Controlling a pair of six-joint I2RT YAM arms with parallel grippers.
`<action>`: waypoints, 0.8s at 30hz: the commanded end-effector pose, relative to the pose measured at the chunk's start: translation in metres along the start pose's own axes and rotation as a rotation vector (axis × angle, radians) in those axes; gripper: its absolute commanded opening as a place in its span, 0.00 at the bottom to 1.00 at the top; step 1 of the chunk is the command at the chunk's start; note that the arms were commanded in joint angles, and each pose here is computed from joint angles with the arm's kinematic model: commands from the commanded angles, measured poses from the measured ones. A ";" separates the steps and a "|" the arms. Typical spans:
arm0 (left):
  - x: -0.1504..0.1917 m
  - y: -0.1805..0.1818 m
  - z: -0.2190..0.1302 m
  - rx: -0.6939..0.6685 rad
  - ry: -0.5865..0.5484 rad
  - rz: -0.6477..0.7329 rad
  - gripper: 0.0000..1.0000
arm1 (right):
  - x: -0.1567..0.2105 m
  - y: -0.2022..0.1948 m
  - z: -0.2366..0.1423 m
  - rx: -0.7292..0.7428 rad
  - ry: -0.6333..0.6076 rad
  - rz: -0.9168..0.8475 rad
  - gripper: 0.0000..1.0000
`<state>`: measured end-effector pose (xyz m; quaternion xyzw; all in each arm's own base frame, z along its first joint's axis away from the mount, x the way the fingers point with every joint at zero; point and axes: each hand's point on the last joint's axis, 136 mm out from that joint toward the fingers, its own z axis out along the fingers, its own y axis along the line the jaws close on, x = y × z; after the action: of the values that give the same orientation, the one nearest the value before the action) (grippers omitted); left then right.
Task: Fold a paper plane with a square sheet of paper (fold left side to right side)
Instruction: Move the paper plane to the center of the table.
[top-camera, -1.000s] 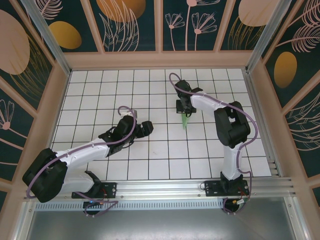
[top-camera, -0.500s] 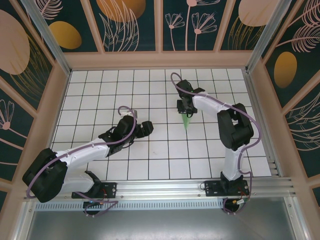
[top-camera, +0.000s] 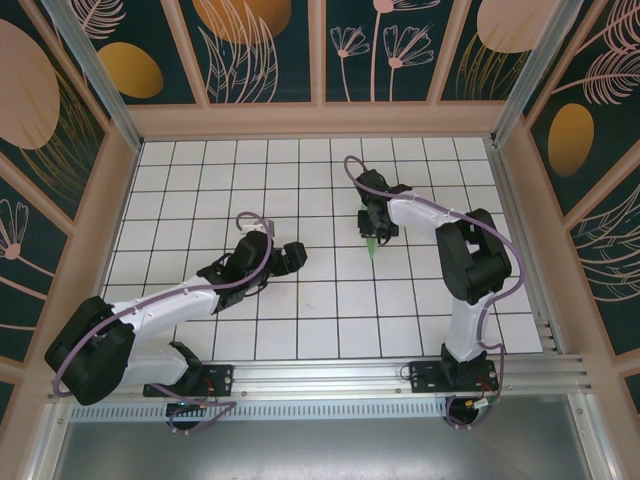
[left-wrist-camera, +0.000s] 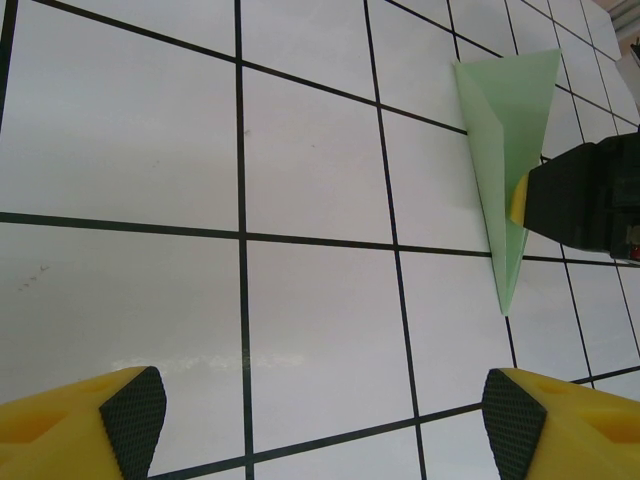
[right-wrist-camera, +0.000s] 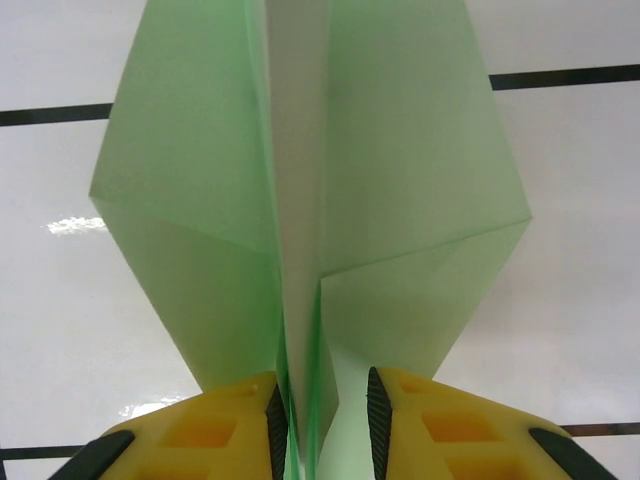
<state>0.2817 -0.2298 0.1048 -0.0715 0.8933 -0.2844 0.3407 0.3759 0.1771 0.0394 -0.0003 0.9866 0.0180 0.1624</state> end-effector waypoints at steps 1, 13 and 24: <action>-0.006 -0.004 0.001 0.010 -0.016 0.010 0.85 | -0.002 0.003 0.001 -0.028 -0.003 0.021 0.31; -0.010 -0.003 -0.004 0.004 -0.029 0.014 0.86 | 0.003 0.007 0.019 -0.014 0.039 0.026 0.20; -0.017 0.001 -0.017 -0.020 -0.064 0.032 0.89 | 0.038 0.024 -0.003 0.009 0.078 0.051 0.05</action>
<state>0.2819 -0.2231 0.1210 -0.0721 0.8848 -0.2835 0.3627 0.3581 0.1996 0.0213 0.0151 0.9904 0.0227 0.1357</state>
